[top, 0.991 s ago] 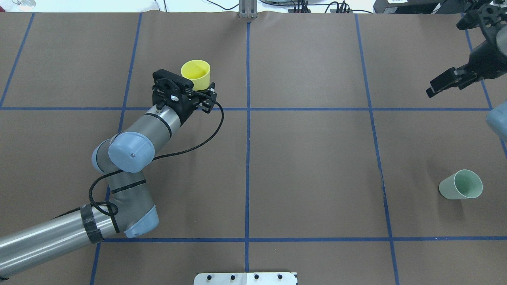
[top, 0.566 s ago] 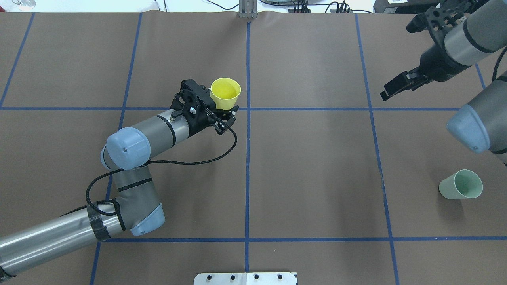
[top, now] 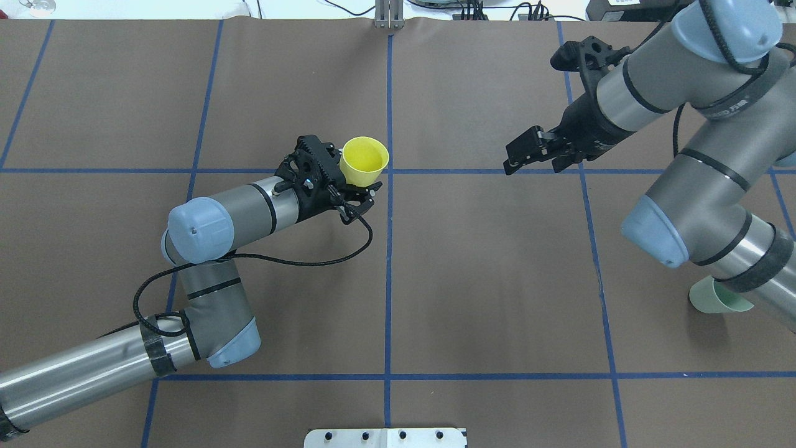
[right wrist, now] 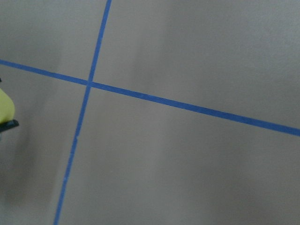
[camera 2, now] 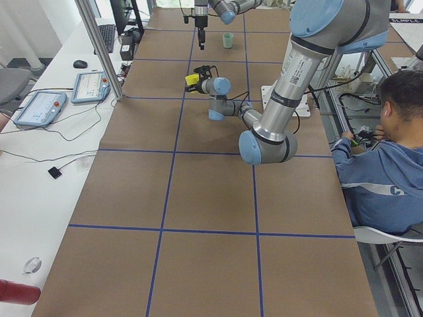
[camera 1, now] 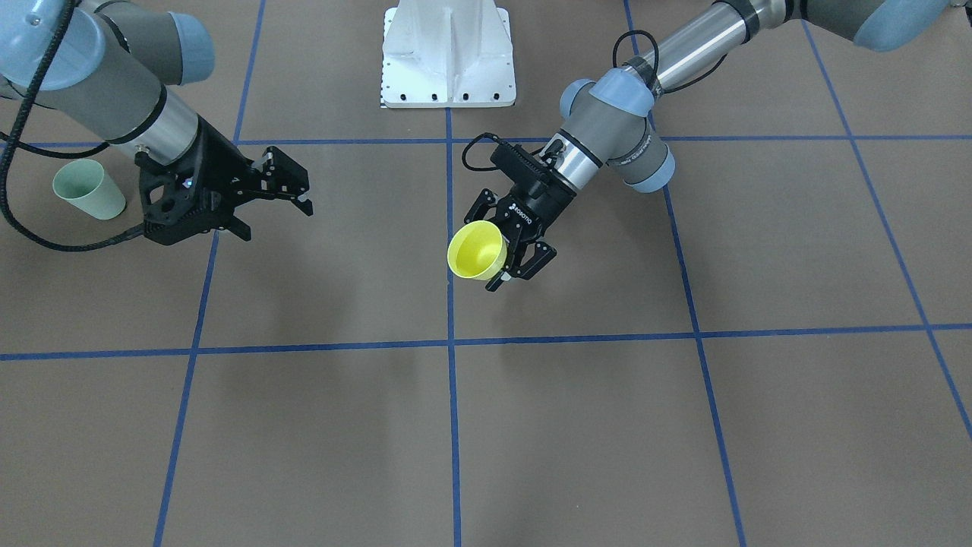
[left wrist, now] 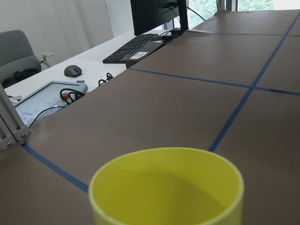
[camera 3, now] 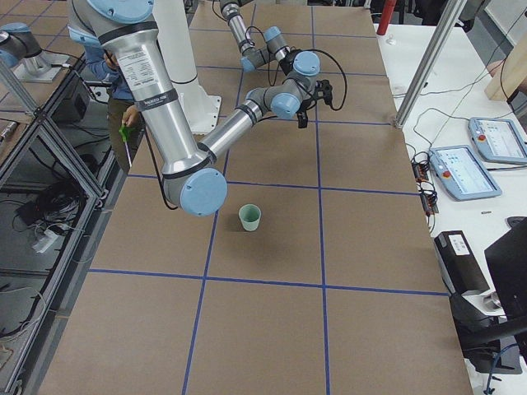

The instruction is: Transfer and stack yellow cup on green cup

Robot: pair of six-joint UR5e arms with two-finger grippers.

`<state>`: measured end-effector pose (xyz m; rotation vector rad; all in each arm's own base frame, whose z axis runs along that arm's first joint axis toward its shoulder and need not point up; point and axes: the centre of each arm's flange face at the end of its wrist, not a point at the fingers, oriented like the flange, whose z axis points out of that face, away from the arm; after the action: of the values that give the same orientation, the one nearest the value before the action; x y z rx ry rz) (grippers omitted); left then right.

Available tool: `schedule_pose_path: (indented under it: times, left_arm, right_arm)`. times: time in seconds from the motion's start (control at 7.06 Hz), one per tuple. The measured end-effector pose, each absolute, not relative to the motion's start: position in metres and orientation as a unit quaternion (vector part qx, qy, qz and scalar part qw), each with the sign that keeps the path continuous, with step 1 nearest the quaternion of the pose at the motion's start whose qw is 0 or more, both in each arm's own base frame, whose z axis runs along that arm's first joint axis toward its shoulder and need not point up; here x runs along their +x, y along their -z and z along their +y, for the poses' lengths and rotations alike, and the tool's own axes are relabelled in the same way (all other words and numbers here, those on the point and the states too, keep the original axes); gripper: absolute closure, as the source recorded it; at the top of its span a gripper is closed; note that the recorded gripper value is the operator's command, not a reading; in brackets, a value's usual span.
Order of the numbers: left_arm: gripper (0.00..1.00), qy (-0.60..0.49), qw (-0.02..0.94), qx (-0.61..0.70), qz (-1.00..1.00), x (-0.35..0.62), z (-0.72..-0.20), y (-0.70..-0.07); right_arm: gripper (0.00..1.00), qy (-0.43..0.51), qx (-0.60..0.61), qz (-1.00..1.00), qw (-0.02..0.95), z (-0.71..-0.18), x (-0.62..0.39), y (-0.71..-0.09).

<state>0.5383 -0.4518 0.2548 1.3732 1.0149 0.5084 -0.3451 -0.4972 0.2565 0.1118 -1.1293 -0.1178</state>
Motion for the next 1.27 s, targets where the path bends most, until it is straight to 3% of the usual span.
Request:
schedule_pose_path:
  times: [1.27]
  left_arm:
    - [1.00, -0.191, 0.610, 0.614, 0.463, 0.585, -0.395, -0.217]
  right_arm:
    - [0.04, 0.017, 0.005, -0.564, 0.826, -0.500, -0.418, -0.199]
